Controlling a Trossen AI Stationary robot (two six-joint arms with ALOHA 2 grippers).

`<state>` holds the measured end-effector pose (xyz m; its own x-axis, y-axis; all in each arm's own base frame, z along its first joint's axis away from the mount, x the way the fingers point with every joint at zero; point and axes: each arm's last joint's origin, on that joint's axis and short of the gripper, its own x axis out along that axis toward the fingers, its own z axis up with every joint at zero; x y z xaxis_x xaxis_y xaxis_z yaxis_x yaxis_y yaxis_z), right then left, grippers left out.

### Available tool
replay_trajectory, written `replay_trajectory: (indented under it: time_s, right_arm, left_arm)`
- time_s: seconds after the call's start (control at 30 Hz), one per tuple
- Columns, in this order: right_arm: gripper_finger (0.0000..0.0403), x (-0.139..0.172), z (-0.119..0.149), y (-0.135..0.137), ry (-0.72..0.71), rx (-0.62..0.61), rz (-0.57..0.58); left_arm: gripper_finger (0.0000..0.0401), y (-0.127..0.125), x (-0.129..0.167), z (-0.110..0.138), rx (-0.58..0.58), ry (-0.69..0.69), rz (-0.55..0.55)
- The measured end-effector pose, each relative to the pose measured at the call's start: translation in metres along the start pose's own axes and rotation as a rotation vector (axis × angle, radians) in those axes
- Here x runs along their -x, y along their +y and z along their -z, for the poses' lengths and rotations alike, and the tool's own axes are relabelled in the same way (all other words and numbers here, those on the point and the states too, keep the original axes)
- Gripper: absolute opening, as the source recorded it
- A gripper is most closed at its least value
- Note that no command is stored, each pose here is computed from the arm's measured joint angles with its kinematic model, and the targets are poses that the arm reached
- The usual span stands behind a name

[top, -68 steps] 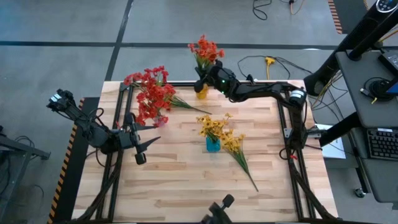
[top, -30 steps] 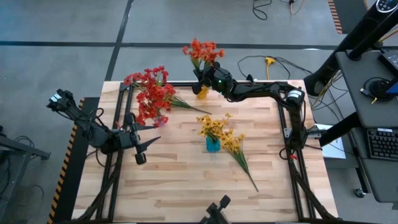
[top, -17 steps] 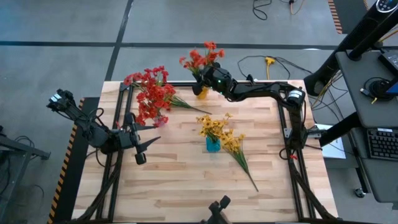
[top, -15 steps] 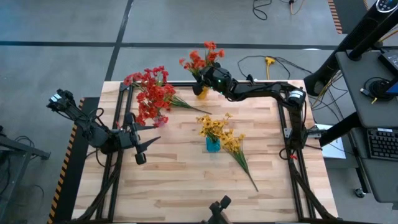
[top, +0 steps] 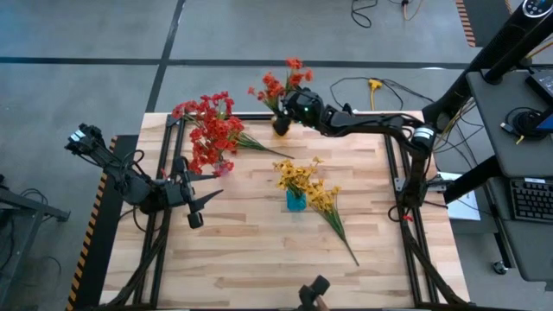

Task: Sort flowers into vase by color
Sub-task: Put the right orange flowers into the yellow vase, then put the yellow flowers into the blue vase

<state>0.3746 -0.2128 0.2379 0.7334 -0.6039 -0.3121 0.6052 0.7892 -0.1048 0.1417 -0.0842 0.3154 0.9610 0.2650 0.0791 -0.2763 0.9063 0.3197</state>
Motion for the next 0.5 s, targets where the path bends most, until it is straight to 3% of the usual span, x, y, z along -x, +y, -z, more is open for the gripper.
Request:
replay_trajectory:
  time_s: [0.5]
  right_arm:
    - [0.0206, 0.036, -0.023, 0.002, 0.067, 0.046, -0.028]
  left_arm:
    - [0.0162, 0.0, 0.0, 0.0, 0.0, 0.007, -0.015]
